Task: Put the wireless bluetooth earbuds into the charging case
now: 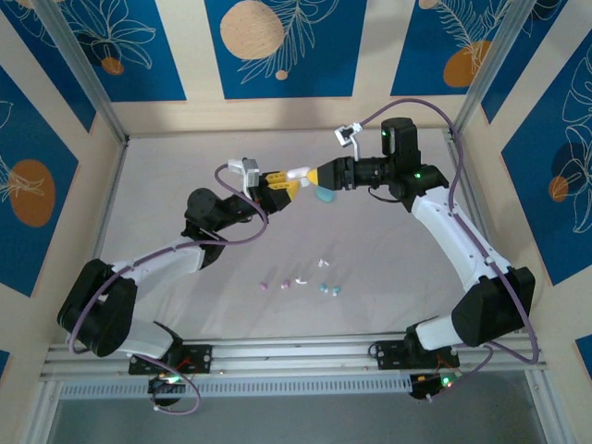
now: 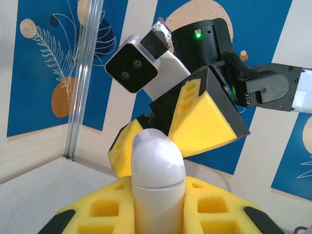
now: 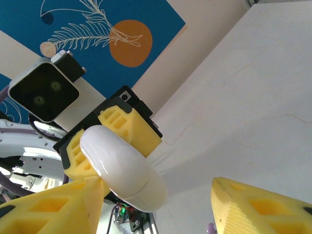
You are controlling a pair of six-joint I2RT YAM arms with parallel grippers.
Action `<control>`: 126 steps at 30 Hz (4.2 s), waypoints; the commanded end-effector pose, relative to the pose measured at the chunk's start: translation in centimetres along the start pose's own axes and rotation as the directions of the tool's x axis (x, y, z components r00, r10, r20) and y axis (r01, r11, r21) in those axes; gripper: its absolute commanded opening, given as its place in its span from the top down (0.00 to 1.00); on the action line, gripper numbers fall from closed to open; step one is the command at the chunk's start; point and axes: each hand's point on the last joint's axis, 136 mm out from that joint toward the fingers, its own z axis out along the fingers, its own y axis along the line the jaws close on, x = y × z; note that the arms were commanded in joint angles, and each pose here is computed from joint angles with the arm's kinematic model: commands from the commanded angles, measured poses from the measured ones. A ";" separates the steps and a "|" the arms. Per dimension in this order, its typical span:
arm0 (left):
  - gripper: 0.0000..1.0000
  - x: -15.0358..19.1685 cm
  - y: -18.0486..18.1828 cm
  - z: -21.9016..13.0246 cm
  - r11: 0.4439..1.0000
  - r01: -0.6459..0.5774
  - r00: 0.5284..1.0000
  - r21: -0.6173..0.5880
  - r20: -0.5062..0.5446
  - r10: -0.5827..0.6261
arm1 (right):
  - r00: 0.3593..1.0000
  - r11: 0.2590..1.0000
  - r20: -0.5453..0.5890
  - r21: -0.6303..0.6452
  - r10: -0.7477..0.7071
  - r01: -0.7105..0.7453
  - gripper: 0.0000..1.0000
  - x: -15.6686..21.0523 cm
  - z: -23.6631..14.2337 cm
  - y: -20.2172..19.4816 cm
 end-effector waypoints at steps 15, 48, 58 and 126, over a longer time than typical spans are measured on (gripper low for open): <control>1.00 -2.0 -2.1 0.3 0.995 -0.061 0.998 0.085 0.038 0.058 | 0.998 0.998 0.063 0.061 0.027 -0.031 0.40 -2.5 -0.1 -1.0; 1.00 -1.3 -0.2 -5.0 0.959 -0.174 0.984 -0.225 -0.012 0.176 | 0.788 0.675 -0.215 0.668 0.577 -0.312 0.52 17.7 -2.2 -14.5; 1.00 -1.2 -0.1 -5.3 0.953 -0.184 0.983 -0.242 -0.021 0.184 | 0.720 0.679 -0.385 0.715 0.578 -0.163 0.52 20.7 2.6 -18.1; 1.00 0.0 -0.8 -8.2 0.935 -0.209 0.978 -0.285 -0.059 0.201 | 0.615 0.376 -0.236 0.921 0.753 -0.106 0.56 27.4 3.4 -18.7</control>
